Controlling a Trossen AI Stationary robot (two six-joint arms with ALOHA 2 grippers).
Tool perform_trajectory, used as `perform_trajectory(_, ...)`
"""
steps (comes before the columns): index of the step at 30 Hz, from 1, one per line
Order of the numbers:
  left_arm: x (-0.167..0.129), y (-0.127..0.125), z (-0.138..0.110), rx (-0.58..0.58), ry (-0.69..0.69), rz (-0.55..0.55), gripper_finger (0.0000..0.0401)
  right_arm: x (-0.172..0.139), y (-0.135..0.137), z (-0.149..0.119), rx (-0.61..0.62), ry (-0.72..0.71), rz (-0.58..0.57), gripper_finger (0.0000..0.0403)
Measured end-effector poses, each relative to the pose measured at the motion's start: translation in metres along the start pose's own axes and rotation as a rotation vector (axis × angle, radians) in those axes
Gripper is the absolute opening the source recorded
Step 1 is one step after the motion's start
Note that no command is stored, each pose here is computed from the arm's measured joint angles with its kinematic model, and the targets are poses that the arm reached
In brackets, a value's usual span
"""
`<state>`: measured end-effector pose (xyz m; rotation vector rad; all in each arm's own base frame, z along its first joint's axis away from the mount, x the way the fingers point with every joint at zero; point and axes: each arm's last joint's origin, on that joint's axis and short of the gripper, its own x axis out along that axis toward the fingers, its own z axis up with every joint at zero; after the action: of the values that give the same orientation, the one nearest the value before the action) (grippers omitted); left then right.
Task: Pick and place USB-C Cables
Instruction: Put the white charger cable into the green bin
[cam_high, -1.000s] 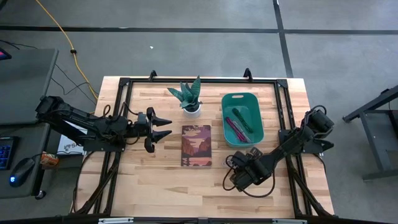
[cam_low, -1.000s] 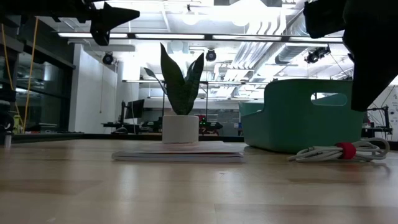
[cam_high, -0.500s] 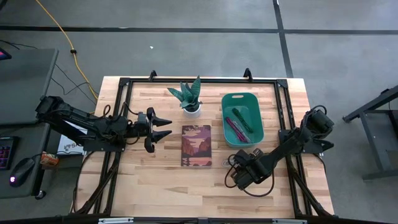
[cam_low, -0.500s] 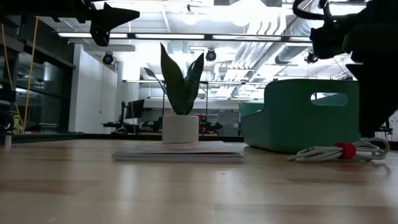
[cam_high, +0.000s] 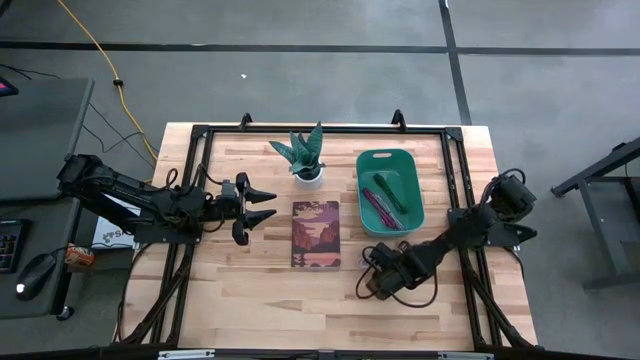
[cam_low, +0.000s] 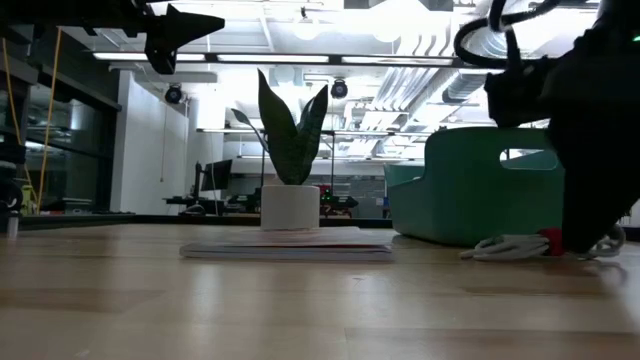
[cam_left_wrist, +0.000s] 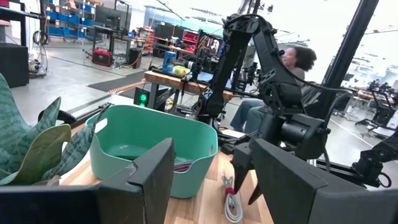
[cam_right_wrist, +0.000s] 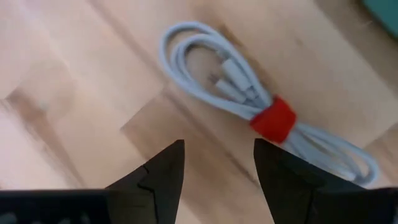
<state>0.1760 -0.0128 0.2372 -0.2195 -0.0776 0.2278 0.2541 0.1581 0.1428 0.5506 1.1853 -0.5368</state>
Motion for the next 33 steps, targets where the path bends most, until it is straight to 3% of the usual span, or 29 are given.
perform_trajectory(15, 0.000, 0.000, 0.000, 0.000, 0.001, 0.000, 0.0196, -0.014, 0.002, 0.006, 0.002, -0.106, 0.052, 0.0183)
perform_trajectory(33, 0.000, 0.000, 0.000, 0.000, 0.001, 0.000, 0.0196, -0.003, -0.007, 0.011, -0.213, -0.067, -0.057, 0.0183)
